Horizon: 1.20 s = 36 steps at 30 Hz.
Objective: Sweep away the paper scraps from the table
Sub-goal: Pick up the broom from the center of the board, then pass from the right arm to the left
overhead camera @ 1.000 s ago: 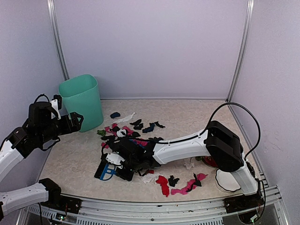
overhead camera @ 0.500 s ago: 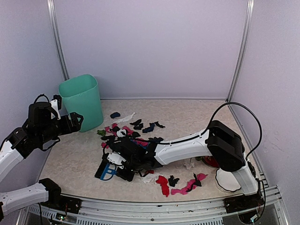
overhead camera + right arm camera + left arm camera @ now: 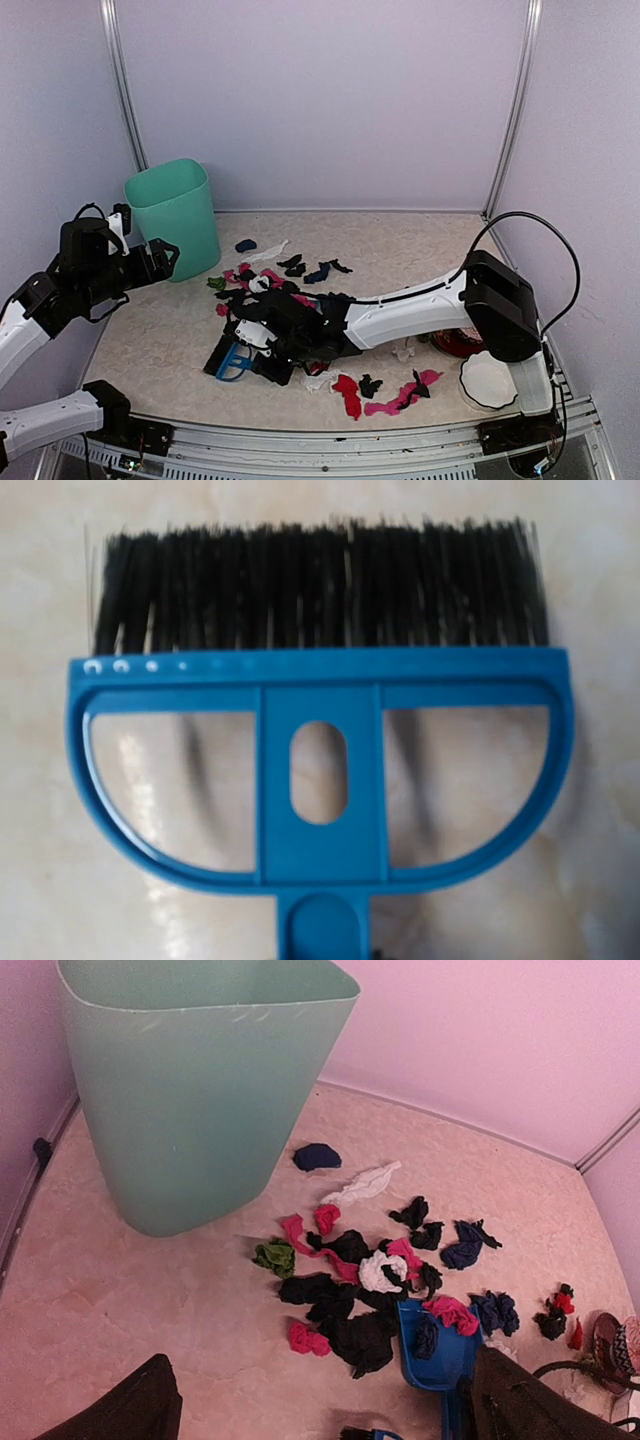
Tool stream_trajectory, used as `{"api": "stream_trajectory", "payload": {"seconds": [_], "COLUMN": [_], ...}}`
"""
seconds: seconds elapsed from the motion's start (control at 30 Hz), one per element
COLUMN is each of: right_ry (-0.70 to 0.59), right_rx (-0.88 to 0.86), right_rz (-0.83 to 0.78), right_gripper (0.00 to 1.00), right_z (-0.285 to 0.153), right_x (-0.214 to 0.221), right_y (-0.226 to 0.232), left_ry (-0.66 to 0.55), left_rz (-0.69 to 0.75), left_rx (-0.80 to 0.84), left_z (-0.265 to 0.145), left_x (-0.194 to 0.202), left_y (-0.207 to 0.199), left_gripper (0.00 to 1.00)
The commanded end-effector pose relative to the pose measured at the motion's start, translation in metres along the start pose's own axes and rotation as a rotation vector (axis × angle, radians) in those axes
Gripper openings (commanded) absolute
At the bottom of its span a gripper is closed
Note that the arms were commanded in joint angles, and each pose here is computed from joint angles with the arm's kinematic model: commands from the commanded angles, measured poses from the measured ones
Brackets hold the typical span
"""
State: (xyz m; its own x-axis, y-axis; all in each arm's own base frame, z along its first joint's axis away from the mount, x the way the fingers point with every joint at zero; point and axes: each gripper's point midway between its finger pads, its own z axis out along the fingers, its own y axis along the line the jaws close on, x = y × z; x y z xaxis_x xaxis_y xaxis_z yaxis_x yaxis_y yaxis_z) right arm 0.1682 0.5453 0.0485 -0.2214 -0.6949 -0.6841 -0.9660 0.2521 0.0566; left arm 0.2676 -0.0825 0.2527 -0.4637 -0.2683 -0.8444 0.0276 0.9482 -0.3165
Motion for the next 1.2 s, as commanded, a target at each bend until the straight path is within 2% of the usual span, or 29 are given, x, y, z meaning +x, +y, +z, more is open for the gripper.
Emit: {"api": "stream_trajectory", "payload": {"seconds": [0.0,0.17,0.43,0.73,0.97,1.17], "right_ry": [-0.121,-0.167,-0.293,-0.35,-0.372,-0.401], "right_rx": [-0.002,0.014,0.065,0.079,0.067,0.071], "right_rz": [0.005,0.006,-0.027,-0.091,-0.183,-0.26], "right_gripper": [0.0,0.0,0.0,0.0,0.0,0.0], "right_z": [-0.027,-0.043,-0.084,-0.11,-0.123,-0.133], "right_x": [-0.036,-0.045,-0.055,-0.052,-0.045,-0.038], "right_y": [0.008,0.006,0.001,0.003,0.009,0.012], "left_ry": [0.052,0.173,0.424,0.572,0.685,0.711], "left_rz": [-0.095,-0.151,-0.274,-0.301,-0.258,-0.271], "left_rx": [0.088,0.197,0.463,0.716,0.806,0.846], "left_z": [-0.007,-0.01,-0.017,-0.03,-0.032,-0.03], "left_x": [0.007,0.033,0.095,0.132,0.158,0.161], "left_y": [-0.014,-0.03,-0.068,-0.117,-0.149,-0.158], "left_gripper": [0.99,0.99,0.99,0.98,0.96,0.89]}}
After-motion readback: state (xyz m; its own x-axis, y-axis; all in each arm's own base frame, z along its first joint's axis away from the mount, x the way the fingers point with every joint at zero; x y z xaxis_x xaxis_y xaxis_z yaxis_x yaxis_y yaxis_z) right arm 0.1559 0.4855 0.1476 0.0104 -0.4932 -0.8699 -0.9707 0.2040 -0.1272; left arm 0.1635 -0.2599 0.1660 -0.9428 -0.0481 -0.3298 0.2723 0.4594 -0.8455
